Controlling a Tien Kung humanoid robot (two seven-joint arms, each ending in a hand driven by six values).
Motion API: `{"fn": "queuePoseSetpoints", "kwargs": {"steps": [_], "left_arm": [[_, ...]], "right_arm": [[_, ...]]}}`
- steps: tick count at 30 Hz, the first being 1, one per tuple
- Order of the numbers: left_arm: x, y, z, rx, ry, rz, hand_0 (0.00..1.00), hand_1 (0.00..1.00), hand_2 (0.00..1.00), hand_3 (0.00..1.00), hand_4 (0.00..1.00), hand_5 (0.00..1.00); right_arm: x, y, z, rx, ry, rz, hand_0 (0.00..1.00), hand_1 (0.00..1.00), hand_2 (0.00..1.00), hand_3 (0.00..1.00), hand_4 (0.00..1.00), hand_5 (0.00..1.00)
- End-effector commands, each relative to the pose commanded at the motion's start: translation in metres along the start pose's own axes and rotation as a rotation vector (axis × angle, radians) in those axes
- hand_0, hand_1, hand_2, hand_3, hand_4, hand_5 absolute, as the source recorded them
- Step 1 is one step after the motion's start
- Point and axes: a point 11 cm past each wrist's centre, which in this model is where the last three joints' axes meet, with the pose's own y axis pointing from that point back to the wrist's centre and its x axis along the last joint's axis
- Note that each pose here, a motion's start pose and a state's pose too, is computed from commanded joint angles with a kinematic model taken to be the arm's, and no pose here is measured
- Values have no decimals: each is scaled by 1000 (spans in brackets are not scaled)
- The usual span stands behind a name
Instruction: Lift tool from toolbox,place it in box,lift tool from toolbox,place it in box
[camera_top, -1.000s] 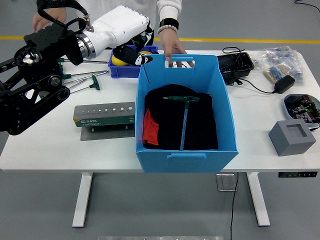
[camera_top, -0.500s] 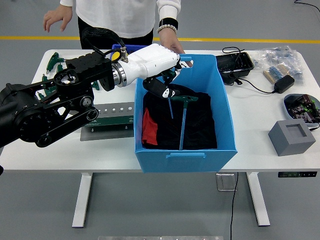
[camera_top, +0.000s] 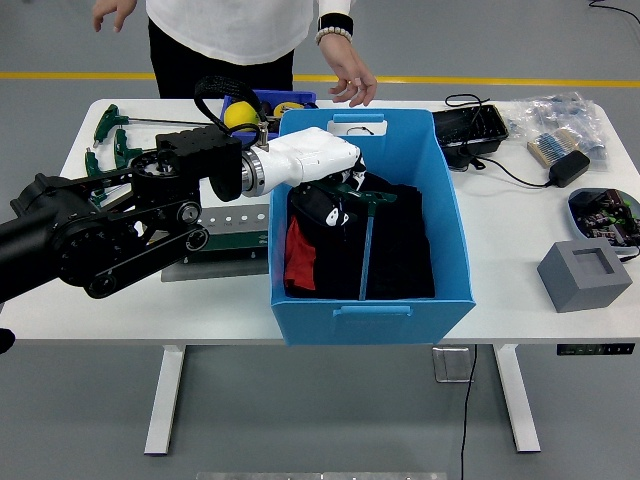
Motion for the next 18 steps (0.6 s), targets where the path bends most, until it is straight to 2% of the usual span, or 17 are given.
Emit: {"fn": "queuePoseSetpoints", "kwargs": {"steps": [5,6,11,12,13,18], "left_arm": [[-5,-5,1,-5,-4,-25,551,596,654,554,786,350],[-3,-6,2,-6,-3,-21,639,681,804,589,831,415],[6,-8,3,-11,-5,10,639,681,804,589,831,415],[8,-8,3,-11,-5,17,687,727,848,613,854,443],[9,-8,3,-12,-4,23,687,727,848,613,854,443],[21,-2,-4,3,23,79,691,733,845,622,853,445]], "right_arm": [[0,0,-1,1,1,-1,750,757,790,673,908,759],[0,0,-2,2,2,-1,750,758,790,671,907,758],[0,0,-2,3,1,-2,750,758,790,671,907,758],[0,0,-2,4,0,-2,750,757,790,672,906,757],[0,0,-2,4,0,-2,750,757,790,672,906,757],[0,0,-2,4,-3,-2,750,755,790,671,906,756]]}}
